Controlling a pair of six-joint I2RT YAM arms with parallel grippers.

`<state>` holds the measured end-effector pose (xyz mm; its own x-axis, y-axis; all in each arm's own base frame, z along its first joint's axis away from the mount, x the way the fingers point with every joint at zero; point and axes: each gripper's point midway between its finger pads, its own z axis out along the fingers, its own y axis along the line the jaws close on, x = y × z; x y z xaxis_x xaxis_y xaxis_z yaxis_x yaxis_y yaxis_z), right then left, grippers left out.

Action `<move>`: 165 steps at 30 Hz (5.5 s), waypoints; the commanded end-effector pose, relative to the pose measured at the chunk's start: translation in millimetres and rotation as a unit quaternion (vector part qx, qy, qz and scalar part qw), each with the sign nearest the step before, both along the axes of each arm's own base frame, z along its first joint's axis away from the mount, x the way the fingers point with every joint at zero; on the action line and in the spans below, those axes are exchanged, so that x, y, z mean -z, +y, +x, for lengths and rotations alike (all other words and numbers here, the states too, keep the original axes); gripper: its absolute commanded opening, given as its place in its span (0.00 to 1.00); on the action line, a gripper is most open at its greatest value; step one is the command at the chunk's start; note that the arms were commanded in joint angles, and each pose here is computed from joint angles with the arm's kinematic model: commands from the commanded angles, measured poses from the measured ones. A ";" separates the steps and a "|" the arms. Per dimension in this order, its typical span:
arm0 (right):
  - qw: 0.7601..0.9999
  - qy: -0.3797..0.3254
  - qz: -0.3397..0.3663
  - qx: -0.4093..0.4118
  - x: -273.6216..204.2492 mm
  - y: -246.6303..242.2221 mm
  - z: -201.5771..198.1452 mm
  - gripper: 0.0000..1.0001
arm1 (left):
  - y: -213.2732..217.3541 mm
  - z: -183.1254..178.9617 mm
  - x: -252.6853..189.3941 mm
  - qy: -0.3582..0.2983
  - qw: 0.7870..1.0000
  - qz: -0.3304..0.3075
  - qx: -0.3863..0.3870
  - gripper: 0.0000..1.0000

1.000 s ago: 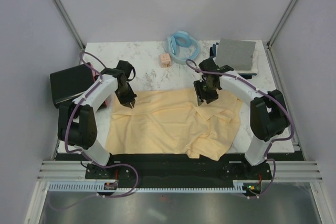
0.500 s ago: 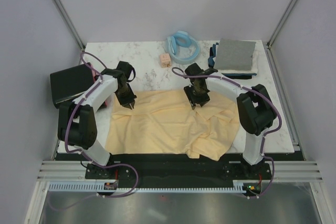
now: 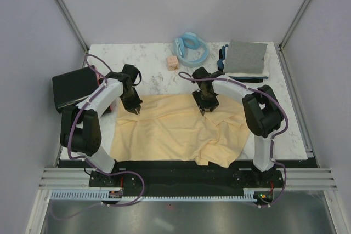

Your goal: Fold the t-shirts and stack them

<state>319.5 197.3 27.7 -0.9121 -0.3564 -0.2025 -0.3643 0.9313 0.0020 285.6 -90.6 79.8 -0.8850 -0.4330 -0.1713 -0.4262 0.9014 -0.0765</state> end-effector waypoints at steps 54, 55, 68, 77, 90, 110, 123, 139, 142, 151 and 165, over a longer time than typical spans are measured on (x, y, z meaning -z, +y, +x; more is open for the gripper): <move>0.992 -0.043 -0.106 0.061 -61.5 -61.3 -31.2 0.63 | 20.4 8.7 -12.3 0.017 0.995 0.066 0.067 0.26; 0.991 -0.032 -0.112 0.067 -55.3 -67.0 -34.9 0.63 | 24.7 5.8 -10.5 0.023 0.994 0.077 0.069 0.26; 0.980 -0.020 -0.068 0.185 -40.2 -95.3 -18.2 0.63 | 20.8 5.2 17.9 0.088 0.988 0.076 0.099 0.24; 0.979 0.052 -0.088 0.174 8.3 -96.9 -12.5 0.60 | 17.5 6.8 23.7 0.109 0.985 0.068 0.111 0.13; 0.977 0.123 -0.071 0.159 45.8 -96.0 -24.4 0.08 | 14.0 -13.3 38.4 0.152 0.981 0.051 0.110 0.02; 0.962 0.102 -0.070 0.244 51.2 -154.1 29.6 0.18 | 19.8 20.5 45.5 0.173 0.979 0.079 0.076 0.02; 0.963 0.013 -0.054 0.262 -8.3 -159.2 53.8 0.48 | 17.7 57.1 28.6 0.143 0.984 0.095 0.057 0.02; 0.961 -0.069 -0.030 0.266 -48.6 -158.1 87.3 0.50 | 17.7 79.7 29.6 0.105 0.987 0.101 0.069 0.11; 0.962 -0.049 -0.036 0.265 -29.6 -157.0 84.9 0.50 | 19.3 78.7 42.8 0.123 0.984 0.108 0.074 0.13; 0.959 0.012 -0.076 0.273 21.7 -163.5 74.7 0.32 | 17.5 86.8 60.1 0.146 0.981 0.113 0.065 0.02; 0.954 0.008 -0.101 0.282 40.8 -169.1 95.5 0.25 | 11.7 117.7 70.6 0.144 0.981 0.117 0.051 0.02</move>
<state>398.6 40.5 15.7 -0.9792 0.1432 -0.1440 0.1627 0.9775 -0.1343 394.2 -82.3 17.0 -0.9603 -0.2775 0.0268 -0.2645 0.9373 0.2270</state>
